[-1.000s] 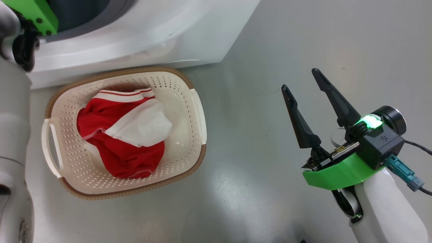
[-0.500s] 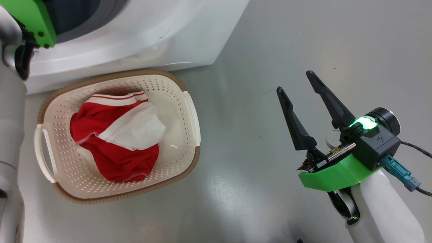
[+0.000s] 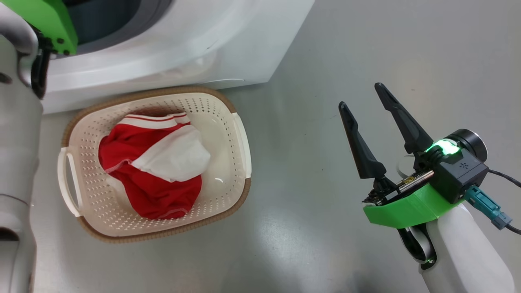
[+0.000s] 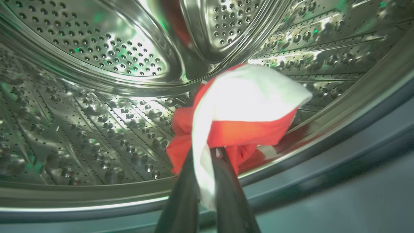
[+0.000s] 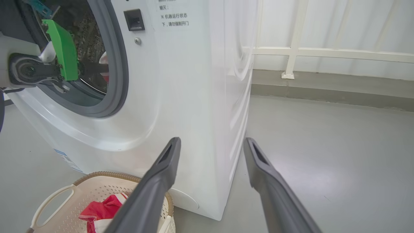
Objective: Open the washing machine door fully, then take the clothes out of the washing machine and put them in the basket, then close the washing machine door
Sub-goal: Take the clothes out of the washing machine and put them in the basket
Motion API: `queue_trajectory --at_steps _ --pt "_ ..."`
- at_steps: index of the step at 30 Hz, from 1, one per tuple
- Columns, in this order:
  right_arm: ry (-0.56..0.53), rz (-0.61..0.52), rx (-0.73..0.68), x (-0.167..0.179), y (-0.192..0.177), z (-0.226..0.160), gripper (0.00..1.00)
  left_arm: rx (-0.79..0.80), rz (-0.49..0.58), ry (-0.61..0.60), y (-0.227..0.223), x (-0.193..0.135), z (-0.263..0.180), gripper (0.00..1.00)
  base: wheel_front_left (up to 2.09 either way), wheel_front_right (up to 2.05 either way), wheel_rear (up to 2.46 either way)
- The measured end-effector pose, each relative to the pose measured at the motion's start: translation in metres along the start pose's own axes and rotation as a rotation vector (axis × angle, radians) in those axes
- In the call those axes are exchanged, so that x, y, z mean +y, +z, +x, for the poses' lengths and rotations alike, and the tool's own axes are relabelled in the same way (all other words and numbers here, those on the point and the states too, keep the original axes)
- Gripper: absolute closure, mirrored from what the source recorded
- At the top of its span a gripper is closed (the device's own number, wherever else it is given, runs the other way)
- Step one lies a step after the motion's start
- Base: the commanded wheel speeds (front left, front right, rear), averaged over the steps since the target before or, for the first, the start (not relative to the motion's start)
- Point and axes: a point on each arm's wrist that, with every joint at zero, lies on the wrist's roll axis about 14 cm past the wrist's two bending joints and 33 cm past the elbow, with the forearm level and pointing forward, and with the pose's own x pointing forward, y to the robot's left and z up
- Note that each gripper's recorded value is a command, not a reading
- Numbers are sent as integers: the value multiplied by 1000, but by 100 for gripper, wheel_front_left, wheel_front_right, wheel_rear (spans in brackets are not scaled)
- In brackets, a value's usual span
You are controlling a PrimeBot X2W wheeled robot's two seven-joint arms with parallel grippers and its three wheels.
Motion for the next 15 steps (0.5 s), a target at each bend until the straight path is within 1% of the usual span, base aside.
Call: queue_trajectory --at_steps 4,10,15 --pt "8 1 -12 3 4 1 0 -69 -8 0 12 1 -7 100 0 0 0" --pt "22 4 -32 8 12 4 0 -140 -56 -8 25 -2 -22 100 0 0 0" --pt "37 12 -36 16 14 0 0 -256 -68 -24 54 -6 -40 100 0 0 0"
